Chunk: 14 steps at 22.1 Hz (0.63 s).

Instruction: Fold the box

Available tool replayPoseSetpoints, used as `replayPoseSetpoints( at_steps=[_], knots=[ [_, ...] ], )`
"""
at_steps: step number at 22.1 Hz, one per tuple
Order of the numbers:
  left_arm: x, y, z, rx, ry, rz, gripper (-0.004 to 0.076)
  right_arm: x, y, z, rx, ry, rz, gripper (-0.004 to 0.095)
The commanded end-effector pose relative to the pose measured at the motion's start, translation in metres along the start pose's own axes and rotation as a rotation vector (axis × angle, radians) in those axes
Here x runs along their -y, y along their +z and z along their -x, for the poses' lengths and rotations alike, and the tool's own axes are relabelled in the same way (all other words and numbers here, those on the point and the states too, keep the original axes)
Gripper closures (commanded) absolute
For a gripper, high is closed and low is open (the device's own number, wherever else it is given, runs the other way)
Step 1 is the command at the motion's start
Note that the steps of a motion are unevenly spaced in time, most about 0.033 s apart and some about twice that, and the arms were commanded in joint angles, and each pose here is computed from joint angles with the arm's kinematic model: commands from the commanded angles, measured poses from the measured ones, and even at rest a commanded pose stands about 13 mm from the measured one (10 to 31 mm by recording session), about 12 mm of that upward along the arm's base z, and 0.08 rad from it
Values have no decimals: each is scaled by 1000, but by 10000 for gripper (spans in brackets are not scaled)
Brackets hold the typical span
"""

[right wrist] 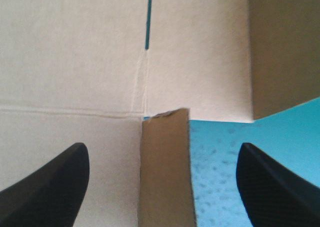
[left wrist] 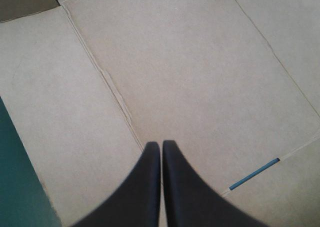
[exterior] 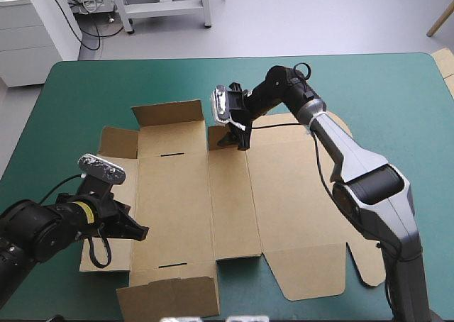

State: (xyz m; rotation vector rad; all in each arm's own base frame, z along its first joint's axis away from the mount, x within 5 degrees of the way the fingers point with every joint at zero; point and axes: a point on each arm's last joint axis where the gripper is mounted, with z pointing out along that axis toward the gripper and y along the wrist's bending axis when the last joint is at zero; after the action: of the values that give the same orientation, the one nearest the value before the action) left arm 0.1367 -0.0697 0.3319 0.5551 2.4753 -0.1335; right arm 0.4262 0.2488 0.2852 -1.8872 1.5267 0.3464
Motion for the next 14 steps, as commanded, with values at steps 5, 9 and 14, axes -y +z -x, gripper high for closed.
replayPoseSetpoints(
  at_steps=[5, 9, 14],
  knots=[
    [1, -9, 8, 65, -8, -9, 731, 1, -134, 70, 53, 296, -312, 399],
    [1, -9, 8, 65, 0, -6, 731, -5, -171, 60, -158, 430, -470, 663],
    [0, -9, 9, 75, 9, -3, 731, -2, -214, 44, -296, 743, -834, 927]
  ],
)
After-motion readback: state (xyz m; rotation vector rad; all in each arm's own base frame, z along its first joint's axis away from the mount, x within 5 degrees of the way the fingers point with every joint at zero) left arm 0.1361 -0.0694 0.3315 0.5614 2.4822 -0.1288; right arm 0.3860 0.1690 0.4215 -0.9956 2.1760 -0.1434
